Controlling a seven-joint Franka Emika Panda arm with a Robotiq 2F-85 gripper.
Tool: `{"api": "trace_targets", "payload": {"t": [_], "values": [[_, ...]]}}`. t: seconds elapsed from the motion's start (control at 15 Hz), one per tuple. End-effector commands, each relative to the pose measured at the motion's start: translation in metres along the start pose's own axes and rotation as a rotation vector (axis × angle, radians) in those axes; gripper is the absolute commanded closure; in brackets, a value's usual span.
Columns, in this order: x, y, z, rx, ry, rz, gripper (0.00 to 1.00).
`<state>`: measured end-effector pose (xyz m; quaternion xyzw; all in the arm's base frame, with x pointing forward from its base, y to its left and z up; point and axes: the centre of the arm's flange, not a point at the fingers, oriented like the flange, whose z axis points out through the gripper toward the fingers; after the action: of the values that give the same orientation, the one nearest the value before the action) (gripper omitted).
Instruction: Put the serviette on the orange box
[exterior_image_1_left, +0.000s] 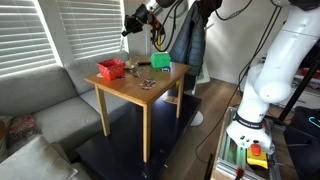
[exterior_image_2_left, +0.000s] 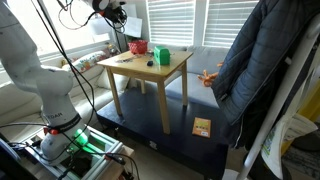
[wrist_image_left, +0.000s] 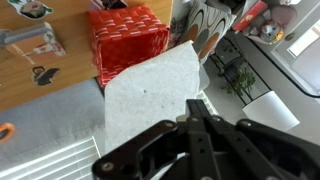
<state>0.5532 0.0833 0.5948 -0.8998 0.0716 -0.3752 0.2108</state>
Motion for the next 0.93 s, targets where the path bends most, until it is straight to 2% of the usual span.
{"api": "trace_targets", "payload": {"t": [0.0,0.47,0.67,0.87], "values": [[0.027,-0.01,0.041,0.081,0.033,0.004,1.0],[0.04,-0.012,0.106,0.164,0.093,0.026,1.0],[0.036,-0.007,0.13,0.202,0.073,0.063,1.0],[0.031,0.003,0.147,0.197,0.051,0.082,1.0]]}}
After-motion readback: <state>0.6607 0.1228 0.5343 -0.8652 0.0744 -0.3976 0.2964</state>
